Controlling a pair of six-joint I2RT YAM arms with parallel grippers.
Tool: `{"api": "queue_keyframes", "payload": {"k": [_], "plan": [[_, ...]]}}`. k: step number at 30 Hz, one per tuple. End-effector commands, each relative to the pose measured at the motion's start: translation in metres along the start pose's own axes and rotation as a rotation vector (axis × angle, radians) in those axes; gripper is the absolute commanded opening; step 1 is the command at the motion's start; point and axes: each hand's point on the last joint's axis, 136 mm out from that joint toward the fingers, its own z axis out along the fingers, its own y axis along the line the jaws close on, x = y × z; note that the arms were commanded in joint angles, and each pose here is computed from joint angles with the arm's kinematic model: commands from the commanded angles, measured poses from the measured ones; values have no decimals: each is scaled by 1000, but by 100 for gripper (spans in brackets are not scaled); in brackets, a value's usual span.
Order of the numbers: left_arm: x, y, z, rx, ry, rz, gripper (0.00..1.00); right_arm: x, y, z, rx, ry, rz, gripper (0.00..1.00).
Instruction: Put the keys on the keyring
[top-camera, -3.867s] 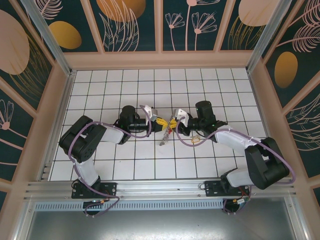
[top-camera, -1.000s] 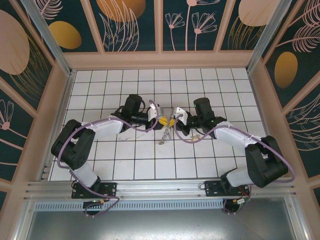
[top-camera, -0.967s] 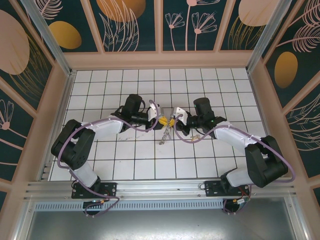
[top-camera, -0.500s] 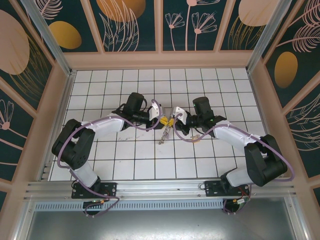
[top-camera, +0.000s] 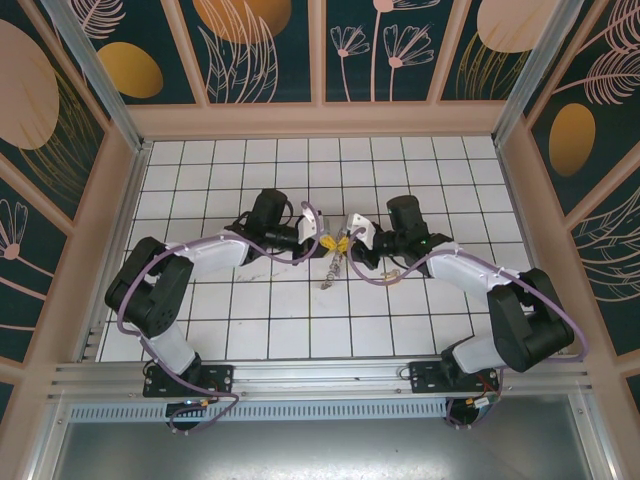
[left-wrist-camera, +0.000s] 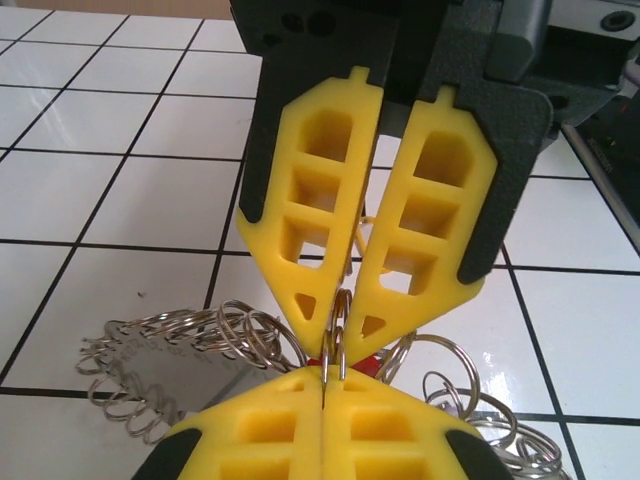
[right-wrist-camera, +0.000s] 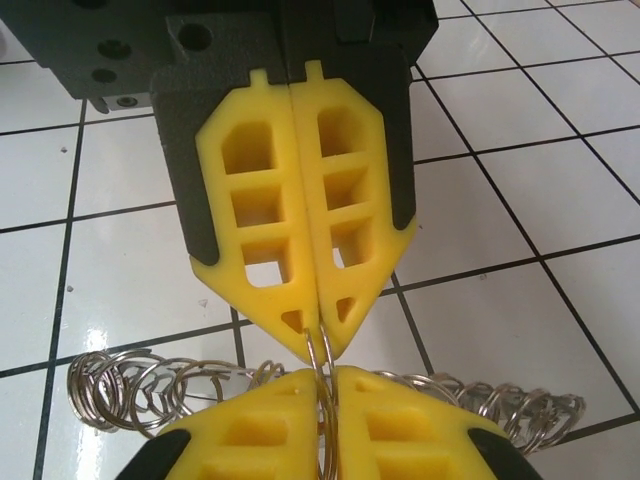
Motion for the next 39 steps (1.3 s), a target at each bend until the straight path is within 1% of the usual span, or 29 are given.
{"api": "queue_keyframes", "payload": {"k": [1,5,8,12,15,17,19,22,27,28,30,31,36,39], "plan": [[-25,-11,1,52,-141,24,0,-10,3,-1,-15,-73,-22,12],[-34,-16,-3,58,-213,15,0,-7,4,-3,-17,-89,-12,13],[-39,-19,-6,67,-246,13,0,-8,4,-6,-20,-105,-3,14],[-41,-20,-7,71,-260,6,0,-7,1,-10,-8,-115,-2,17],[-41,-21,-7,69,-264,5,0,-7,-1,-12,1,-117,-1,17],[-40,-20,-7,69,-261,0,0,-10,-2,-13,4,-126,-7,15],[-41,-20,-7,70,-260,-1,0,-14,-2,-15,3,-141,-10,10],[-38,-19,-6,65,-244,-4,0,-19,-3,-16,6,-151,-11,6],[-27,-17,-2,65,-189,-11,0,-22,-5,-18,10,-142,-11,3],[-26,-17,-1,65,-183,-10,0,-23,-6,-18,10,-141,-12,5],[-27,-17,-1,70,-182,-9,0,-25,-6,-19,11,-144,-13,15],[-27,-17,-1,73,-181,-8,0,-26,-6,-18,10,-147,-13,19],[-30,-16,-2,73,-186,-2,0,-34,-9,-22,34,-175,-31,22],[-29,-16,-2,73,-185,-4,0,-34,-10,-22,38,-171,-38,19]]}}
